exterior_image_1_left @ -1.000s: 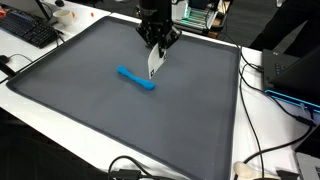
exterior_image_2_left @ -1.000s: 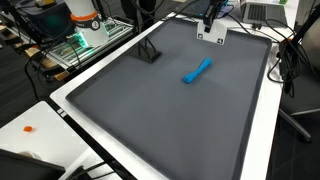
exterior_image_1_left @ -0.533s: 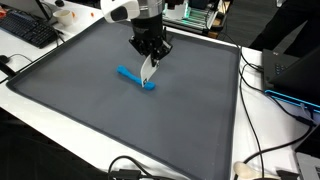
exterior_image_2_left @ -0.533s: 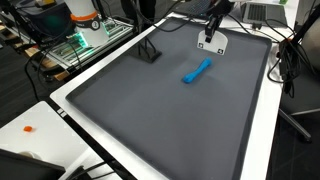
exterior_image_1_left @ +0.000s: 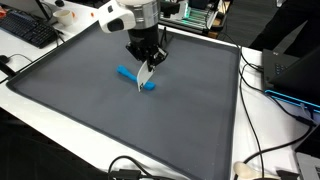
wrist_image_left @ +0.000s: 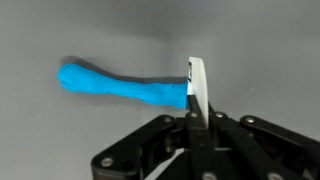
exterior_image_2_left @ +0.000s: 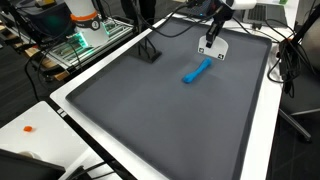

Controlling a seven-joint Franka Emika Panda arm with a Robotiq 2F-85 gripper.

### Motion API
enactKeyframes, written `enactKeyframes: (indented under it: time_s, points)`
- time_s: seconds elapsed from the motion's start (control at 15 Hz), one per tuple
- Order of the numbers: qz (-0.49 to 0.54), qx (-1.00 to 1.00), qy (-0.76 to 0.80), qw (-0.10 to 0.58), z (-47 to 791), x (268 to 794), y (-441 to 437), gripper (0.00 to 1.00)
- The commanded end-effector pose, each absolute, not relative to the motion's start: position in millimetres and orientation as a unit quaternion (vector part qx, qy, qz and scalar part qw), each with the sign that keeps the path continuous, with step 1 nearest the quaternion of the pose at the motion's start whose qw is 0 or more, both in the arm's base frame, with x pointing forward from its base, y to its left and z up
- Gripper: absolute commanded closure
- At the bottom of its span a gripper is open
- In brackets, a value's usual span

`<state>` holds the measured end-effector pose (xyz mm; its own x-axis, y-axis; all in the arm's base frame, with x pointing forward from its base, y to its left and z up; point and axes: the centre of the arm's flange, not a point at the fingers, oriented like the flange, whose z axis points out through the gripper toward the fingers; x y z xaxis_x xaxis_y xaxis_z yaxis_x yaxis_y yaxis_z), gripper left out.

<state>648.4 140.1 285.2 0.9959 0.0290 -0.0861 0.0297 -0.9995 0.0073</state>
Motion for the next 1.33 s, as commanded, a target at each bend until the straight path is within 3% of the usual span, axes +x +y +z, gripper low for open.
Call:
enactKeyframes:
  time_s: [0.0, 1.27]
  points:
    - [-0.039, 0.999, 0.019, 0.022, 274, 656, 140, 0.99]
    - [-0.035, 0.997, 0.039, 0.048, 237, 660, 145, 0.99]
